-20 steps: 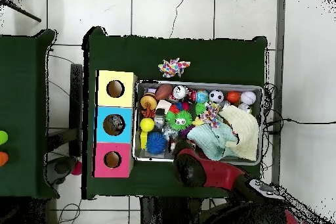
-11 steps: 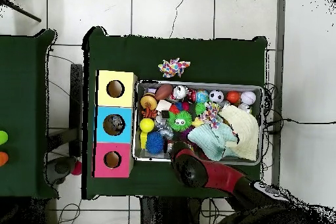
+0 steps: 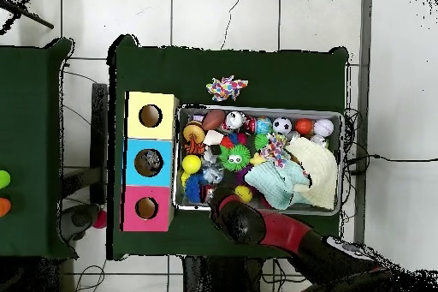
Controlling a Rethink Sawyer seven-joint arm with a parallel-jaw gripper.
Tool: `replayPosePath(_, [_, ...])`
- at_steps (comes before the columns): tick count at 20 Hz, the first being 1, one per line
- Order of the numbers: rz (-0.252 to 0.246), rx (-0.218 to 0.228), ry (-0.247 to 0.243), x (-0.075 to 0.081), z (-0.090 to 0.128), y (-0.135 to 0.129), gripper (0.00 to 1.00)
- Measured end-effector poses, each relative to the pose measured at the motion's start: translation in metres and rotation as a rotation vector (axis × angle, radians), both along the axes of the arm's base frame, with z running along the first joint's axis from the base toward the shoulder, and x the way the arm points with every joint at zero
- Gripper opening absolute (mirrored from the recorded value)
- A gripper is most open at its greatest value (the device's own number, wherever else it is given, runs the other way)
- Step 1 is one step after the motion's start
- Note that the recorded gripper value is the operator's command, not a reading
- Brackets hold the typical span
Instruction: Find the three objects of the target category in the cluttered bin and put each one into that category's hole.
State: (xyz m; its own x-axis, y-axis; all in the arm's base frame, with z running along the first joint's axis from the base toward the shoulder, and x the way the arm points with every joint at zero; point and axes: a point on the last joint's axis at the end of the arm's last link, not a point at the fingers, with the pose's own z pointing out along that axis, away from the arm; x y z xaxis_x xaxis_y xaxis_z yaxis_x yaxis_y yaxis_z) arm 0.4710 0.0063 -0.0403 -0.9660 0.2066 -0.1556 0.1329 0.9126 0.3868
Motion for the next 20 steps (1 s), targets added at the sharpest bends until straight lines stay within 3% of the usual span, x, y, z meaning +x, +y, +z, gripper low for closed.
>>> replayPosePath(1, [0.001, 0.006, 0.003, -0.001, 0.001, 0.003, 0.00])
replayPosePath(11, [0.039, -0.021, -0.014, 0.003, 0.009, 0.012, 0.00])
replayPosePath(20, [0.177, -0.172, -0.018, -0.007, 0.017, 0.028, 0.00])
